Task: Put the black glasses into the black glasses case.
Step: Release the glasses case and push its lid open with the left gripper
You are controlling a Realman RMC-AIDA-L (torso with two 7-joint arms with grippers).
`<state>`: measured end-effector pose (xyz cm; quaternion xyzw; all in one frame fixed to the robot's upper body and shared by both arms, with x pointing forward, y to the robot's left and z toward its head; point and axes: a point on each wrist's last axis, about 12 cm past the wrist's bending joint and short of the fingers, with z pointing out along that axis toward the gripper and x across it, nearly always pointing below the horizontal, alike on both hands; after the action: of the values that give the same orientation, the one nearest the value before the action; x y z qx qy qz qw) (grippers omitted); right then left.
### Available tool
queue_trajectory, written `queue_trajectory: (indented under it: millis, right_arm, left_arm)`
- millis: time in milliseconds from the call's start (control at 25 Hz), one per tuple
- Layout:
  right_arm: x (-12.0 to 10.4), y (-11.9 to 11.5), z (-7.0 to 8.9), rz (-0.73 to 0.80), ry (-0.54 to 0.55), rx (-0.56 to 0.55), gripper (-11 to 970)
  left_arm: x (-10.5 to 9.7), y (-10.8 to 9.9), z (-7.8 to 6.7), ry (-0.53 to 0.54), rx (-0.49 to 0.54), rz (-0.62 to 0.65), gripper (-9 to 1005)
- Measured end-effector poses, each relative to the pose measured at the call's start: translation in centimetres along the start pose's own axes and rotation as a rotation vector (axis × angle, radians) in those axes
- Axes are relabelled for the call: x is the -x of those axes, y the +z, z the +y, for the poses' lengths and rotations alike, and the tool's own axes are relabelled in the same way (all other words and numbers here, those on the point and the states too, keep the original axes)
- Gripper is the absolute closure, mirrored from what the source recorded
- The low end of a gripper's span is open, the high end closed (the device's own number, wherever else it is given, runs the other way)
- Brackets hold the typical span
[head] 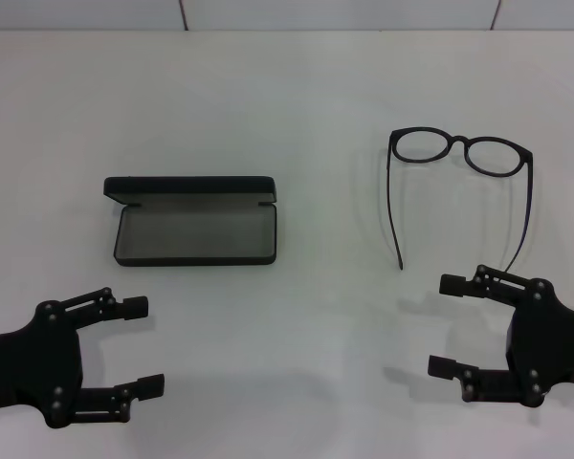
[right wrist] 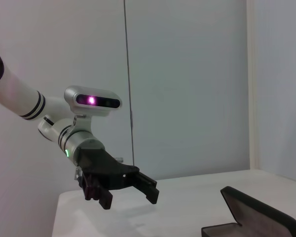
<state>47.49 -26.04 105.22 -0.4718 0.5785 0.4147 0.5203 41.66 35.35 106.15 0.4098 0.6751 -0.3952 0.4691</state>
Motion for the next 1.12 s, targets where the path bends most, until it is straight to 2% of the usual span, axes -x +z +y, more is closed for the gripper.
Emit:
queue_trajectory:
  millis: [400,480,560,720,880,1000,1120]
  right_arm:
    - [-0.1,0.0,0.2,0.002,0.004,0.004,121]
    - [-0.1,0.0,0.2,0.002,0.005,0.003,121]
    - [-0.1,0.0,0.2,0.001,0.005,0.002,121]
    - [-0.1,0.0,0.2,-0.001,0.005,0.006,121]
    - [-0.1,0.2,0.3,-0.002,0.009,0.015,121]
    - [-0.2,0.2,0.4,-0.002,0.011,0.017,121]
    - [-0.2,0.3,0.5,-0.001,0.014,0.024,121]
  left_arm:
    - [0.1,0.0,0.0,-0.014,-0.001,-0.005,110]
    - [0.2,-0.1,0.2,-0.047,0.013,-0.021,110]
    - [0.7,-0.4,0.6,-0.129,0.050,-0.055,111]
    - [2.2,-1.4,2.2,-0.281,0.086,-0.080,111]
    - [4.5,-1.6,4.2,-0.337,0.074,-0.034,112]
    - [6.9,-1.1,6.0,-0.287,0.062,0.046,113]
    - [9.6,-0.1,7.4,-0.151,0.063,0.155,113]
